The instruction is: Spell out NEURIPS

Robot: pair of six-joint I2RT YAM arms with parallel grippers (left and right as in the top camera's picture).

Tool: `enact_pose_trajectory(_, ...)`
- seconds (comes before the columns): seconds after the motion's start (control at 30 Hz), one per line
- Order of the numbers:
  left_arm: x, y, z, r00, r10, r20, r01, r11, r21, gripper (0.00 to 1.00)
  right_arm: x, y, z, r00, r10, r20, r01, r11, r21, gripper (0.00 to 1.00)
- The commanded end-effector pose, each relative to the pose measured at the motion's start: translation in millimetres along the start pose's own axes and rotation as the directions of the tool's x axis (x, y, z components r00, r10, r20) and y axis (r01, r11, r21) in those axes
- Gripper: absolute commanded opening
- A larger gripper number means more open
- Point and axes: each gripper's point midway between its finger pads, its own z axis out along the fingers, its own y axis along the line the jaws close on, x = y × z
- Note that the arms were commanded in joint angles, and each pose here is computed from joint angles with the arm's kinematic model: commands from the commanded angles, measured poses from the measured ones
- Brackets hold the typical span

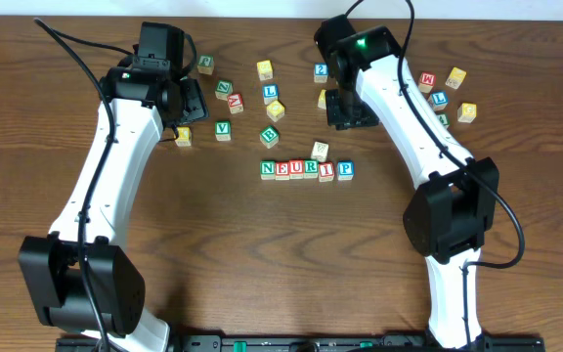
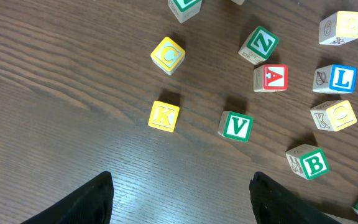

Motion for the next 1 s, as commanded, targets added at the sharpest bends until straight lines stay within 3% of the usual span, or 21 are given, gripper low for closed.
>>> enact_pose_trajectory(0.0, -4, 0, 0, 1.000, 0.009, 0.004, -0.009, 1.000, 0.001, 0.69, -11, 4, -3, 0.999, -0.006, 0.047, 0.007, 1.000, -0.026, 0.34)
enact_pose_trajectory(0.27, -4, 0, 1, 1.000, 0.009, 0.003, -0.009, 1.000, 0.001, 0.70, -18, 45, 4, 0.995, -0.063, 0.072, 0.077, 0.977, -0.201, 0.35)
enact_pose_trajectory(0.4, -3, 0, 1, 1.000, 0.009, 0.001, -0.009, 1.000, 0.000, 0.69, -8, 54, 23, 0.995, -0.095, 0.027, 0.099, 0.977, -0.187, 0.33)
enact_pose_trajectory(0.53, -3, 0, 3, 1.000, 0.010, -0.003, -0.010, 1.000, -0.001, 0.70, 1, 55, 44, 0.994, -0.110, -0.024, 0.104, 0.980, -0.172, 0.22)
enact_pose_trajectory(0.7, -2, 0, 4, 1.000, 0.010, -0.004, -0.010, 1.000, -0.002, 0.69, 8, 56, 60, 0.990, -0.119, -0.070, 0.106, 0.981, -0.160, 0.15)
enact_pose_trajectory(0.97, -2, 0, 4, 1.000, 0.010, -0.004, -0.010, 1.000, -0.002, 0.69, 13, 60, 72, 0.986, -0.144, -0.089, 0.127, 0.977, -0.173, 0.15)
